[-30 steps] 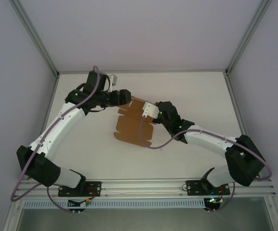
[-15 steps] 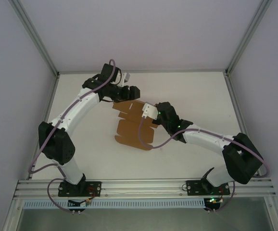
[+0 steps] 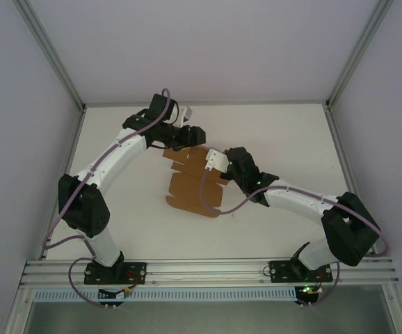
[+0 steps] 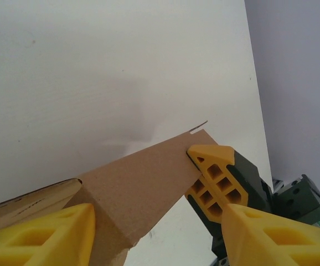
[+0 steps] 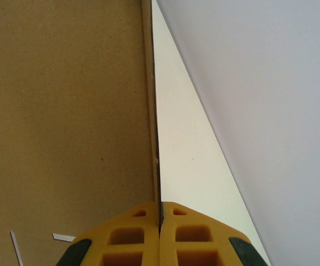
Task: Assemble paper box
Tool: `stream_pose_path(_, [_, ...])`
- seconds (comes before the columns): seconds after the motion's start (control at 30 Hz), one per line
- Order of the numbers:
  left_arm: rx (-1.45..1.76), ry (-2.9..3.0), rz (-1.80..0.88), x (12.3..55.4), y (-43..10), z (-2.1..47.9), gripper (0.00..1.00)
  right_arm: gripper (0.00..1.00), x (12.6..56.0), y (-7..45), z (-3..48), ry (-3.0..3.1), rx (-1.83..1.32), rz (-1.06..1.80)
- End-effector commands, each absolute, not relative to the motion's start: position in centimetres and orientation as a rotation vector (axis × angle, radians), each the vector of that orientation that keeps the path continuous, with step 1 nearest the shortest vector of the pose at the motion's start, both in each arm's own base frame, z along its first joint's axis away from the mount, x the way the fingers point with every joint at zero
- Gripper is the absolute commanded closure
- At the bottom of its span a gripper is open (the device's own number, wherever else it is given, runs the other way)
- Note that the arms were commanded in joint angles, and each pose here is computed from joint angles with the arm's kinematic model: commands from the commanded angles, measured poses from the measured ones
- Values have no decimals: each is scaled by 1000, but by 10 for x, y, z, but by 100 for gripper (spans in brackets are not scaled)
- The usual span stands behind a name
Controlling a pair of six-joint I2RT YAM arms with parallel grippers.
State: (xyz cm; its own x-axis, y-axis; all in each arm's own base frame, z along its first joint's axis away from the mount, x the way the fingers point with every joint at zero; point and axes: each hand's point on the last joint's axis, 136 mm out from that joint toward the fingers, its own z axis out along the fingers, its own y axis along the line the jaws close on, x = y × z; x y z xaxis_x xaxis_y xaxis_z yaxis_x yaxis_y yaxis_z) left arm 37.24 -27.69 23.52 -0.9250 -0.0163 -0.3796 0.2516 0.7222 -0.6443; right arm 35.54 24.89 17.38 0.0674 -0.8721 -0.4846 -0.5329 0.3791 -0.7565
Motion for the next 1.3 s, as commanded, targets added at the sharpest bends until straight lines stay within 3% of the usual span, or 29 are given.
stream_pose_path(0.0, [170,2608,-1092,364,-290,223,41,100,364,256,197,1561,-1193,-374])
stream_pose_path(0.87, [39,2684,-1071,353,-282,202,52,100,365,252,196,1572,-1148,-383])
stream_pose_path(1.27, [-20,2623,-1217,367,-303,207,73,100,353,261,187,1543,-1179,-350])
